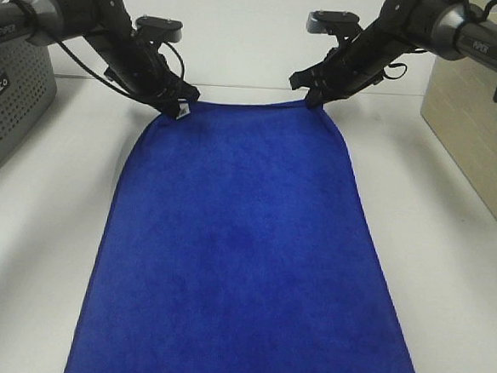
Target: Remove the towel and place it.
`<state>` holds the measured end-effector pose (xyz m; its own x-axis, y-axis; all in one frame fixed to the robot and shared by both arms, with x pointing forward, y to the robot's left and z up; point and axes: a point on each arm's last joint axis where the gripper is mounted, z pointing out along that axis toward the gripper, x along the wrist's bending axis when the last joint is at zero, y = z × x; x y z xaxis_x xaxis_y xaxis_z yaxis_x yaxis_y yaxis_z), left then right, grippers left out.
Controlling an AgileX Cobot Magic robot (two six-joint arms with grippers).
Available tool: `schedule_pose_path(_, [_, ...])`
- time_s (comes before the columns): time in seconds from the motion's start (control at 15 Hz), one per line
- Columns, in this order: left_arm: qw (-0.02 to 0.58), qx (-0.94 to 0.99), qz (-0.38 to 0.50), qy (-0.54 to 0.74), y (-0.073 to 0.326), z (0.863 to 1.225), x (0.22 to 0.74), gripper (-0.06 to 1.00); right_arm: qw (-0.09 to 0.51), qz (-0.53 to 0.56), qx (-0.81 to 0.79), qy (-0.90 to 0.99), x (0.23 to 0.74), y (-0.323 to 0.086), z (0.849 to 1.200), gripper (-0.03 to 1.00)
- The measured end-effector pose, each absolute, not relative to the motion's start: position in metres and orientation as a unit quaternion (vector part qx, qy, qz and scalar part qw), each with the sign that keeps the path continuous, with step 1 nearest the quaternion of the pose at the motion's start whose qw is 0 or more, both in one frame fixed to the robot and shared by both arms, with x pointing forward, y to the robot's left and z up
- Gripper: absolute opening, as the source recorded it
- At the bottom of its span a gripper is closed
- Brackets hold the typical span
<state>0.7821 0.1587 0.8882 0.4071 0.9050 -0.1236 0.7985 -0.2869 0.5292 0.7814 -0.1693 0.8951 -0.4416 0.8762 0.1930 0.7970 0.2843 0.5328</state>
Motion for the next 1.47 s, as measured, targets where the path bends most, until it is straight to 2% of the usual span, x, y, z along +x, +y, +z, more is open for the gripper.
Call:
schedule_pose_path(0.13, [0.291, 0.787, 0.134, 0.528, 0.158, 0.902, 0.790, 0.02, 0.099, 0.307, 0.519, 0.792, 0.786, -0.170, 0.903, 0.02])
schedule_pose_path(0.8, [0.341, 0.770, 0.255, 0.476, 0.161, 0.918, 0.808, 0.02, 0.181, 0.354, 0.513, 0.761, 0.801, -0.173, 0.912, 0.02])
schedule_pose_path(1.47, [0.359, 0.753, 0.300, 0.463, 0.161, 0.909, 0.816, 0.02, 0.224, 0.376, 0.500, 0.747, 0.808, -0.174, 0.918, 0.02])
